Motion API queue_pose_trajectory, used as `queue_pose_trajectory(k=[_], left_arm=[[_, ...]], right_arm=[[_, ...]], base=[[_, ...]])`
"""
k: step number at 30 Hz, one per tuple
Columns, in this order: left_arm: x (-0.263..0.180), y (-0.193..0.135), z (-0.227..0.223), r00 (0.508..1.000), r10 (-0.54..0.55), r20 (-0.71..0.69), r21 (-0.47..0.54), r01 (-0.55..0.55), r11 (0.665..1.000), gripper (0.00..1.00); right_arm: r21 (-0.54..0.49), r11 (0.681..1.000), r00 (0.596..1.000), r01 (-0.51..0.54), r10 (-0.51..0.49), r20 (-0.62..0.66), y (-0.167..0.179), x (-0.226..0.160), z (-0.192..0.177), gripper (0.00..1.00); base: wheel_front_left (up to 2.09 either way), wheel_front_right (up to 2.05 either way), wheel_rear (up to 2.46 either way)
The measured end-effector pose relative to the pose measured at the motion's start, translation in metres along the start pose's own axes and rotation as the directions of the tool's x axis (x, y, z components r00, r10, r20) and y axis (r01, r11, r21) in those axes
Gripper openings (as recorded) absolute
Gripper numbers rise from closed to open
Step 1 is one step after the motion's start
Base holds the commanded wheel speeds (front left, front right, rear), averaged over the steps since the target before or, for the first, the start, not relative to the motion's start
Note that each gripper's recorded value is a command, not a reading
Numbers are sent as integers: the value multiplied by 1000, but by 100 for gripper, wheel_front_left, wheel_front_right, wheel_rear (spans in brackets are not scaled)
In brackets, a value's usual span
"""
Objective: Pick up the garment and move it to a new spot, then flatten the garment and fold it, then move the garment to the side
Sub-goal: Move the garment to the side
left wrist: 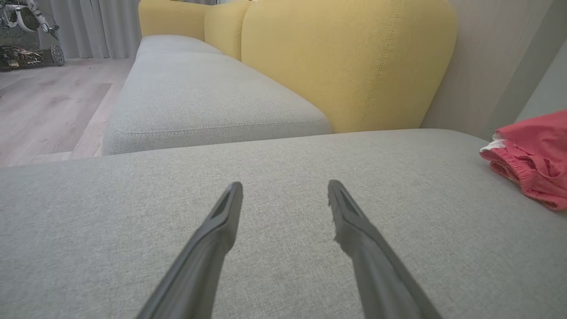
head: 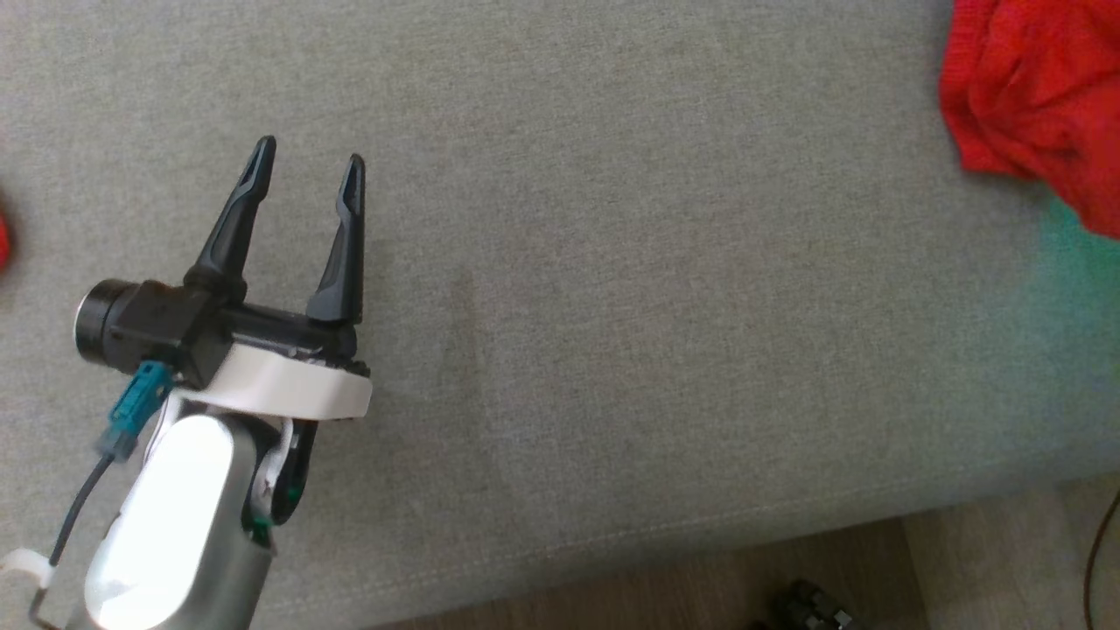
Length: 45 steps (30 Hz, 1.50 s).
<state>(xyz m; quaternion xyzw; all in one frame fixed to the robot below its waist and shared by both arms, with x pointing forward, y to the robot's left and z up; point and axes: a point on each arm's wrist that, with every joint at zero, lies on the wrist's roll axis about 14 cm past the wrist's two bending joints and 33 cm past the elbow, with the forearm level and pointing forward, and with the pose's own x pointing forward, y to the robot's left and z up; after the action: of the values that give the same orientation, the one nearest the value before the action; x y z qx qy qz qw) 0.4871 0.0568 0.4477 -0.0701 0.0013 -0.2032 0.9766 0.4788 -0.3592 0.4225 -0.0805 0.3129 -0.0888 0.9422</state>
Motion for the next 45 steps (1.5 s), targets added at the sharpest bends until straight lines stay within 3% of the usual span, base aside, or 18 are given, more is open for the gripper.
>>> queue_pose_trajectory(k=[7,12,20,28,33,45], left_arm=[[-2,0,9,1000,2,15,11,-2,1000,100],[-8,0,19,999,15,28,28,-16,999,100],[-35,4,28,998,66,13,37,-66,997,100],[-71,27,43,983,184,25,60,-185,981,100],[-105,48,54,958,284,40,80,-286,955,100],[-173,52,59,929,368,35,97,-369,924,100]], right_arm=[[49,999,992,19,-25,125,0,-7,22,100],[141,989,955,47,-85,283,-2,-28,49,100],[226,973,892,-55,-54,449,49,-81,51,100],[174,958,822,-226,92,563,111,-117,64,100],[124,910,757,-396,246,606,168,-137,70,100],[95,882,745,-462,327,581,193,-171,40,100]], base=[[0,0,0],[0,0,0],[0,0,0],[0,0,0],[0,0,0],[0,0,0]])
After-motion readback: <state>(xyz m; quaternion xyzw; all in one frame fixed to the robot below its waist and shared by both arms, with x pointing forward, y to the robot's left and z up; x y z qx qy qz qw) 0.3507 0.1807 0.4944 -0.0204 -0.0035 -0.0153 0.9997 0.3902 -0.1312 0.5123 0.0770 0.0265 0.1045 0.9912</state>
